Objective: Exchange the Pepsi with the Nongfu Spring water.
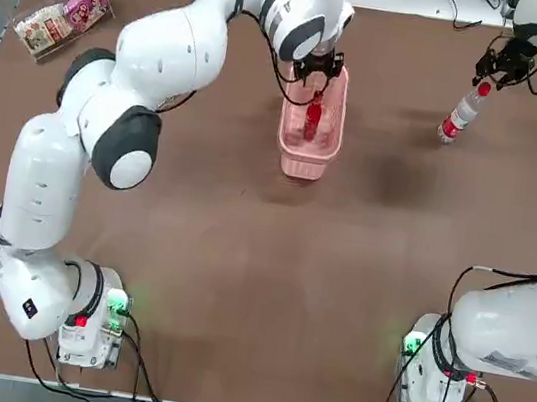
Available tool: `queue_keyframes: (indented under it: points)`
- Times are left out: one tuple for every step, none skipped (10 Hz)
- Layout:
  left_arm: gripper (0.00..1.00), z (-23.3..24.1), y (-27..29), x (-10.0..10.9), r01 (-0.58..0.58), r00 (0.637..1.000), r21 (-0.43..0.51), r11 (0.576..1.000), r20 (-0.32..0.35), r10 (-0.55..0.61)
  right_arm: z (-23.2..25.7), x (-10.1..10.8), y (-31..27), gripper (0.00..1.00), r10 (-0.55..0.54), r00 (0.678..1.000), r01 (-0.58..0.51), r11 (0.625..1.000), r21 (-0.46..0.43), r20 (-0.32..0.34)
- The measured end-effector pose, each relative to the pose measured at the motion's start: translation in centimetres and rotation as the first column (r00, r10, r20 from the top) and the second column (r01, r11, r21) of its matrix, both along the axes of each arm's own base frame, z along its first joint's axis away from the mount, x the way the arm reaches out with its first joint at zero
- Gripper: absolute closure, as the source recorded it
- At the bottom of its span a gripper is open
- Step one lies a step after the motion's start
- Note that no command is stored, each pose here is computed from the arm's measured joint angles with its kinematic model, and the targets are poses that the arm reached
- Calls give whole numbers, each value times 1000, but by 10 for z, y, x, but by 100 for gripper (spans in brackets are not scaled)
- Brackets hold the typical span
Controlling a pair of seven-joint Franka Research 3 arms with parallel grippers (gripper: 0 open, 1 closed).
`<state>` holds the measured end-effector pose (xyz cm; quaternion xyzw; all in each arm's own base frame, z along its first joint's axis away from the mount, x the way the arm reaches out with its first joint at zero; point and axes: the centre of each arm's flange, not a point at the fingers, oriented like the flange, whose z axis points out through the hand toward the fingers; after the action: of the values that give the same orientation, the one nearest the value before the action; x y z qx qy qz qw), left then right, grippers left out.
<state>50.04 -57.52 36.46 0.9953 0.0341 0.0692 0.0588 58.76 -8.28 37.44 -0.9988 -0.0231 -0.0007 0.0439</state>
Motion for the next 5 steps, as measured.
queue_keyframes:
  points:
    - [28, -5, -2, -1, 3, 1000, 0, 1000, -4, -3, -1, -1, 0, 15, 0, 1000, 0, 1000, 1, -2]
    - [30, -10, -4, -2, 5, 1000, -2, 1000, -6, -5, -2, -1, 0, 15, -4, 1000, 4, 1000, 1, -4]
    - [35, -17, -5, -2, 5, 1000, -2, 1000, -7, -5, -3, -2, 1, 15, -7, 1000, 7, 1000, 2, -6]
    - [40, -22, -5, -1, 5, 1000, -2, 1000, -9, -5, -3, -2, 4, 15, -6, 1000, 6, 1000, 3, -9]
    - [41, -26, -6, -1, 6, 1000, -2, 1000, -11, -6, -4, -2, 6, 18, -5, 1000, 5, 1000, 4, -11]
